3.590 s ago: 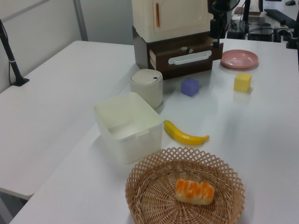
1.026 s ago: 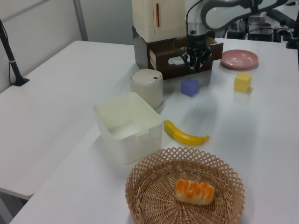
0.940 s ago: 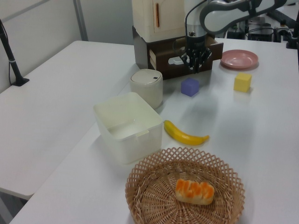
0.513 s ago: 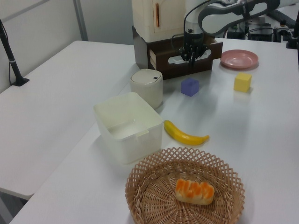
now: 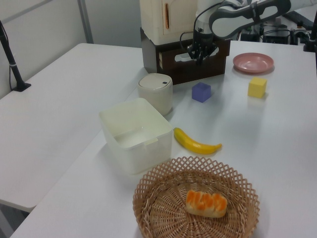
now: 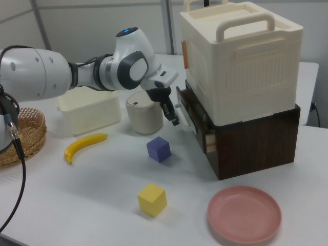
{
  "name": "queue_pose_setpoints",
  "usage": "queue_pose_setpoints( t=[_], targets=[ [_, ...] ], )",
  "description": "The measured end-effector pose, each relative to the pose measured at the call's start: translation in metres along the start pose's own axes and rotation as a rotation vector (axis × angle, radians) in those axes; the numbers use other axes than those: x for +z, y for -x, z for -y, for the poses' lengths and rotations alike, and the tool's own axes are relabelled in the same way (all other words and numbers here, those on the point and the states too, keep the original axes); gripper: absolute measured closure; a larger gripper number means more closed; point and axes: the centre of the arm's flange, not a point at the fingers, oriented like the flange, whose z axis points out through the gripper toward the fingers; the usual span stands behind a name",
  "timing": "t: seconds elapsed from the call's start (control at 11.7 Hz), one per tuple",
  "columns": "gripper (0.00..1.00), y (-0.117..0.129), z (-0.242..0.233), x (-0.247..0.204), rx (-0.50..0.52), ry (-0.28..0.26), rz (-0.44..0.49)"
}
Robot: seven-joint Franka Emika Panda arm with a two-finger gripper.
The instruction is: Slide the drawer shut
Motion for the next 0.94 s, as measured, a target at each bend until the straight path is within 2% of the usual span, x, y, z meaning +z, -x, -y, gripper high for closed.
queue_pose_setpoints(
  t=[0.43,0.94],
  targets=[
    [0.85,-0.028,-0.008,0.015,0.034,-0.057,-0.069],
    [0.84,-0.028,-0.007,0.014,0.014,-0.059,-0.072]
  ],
)
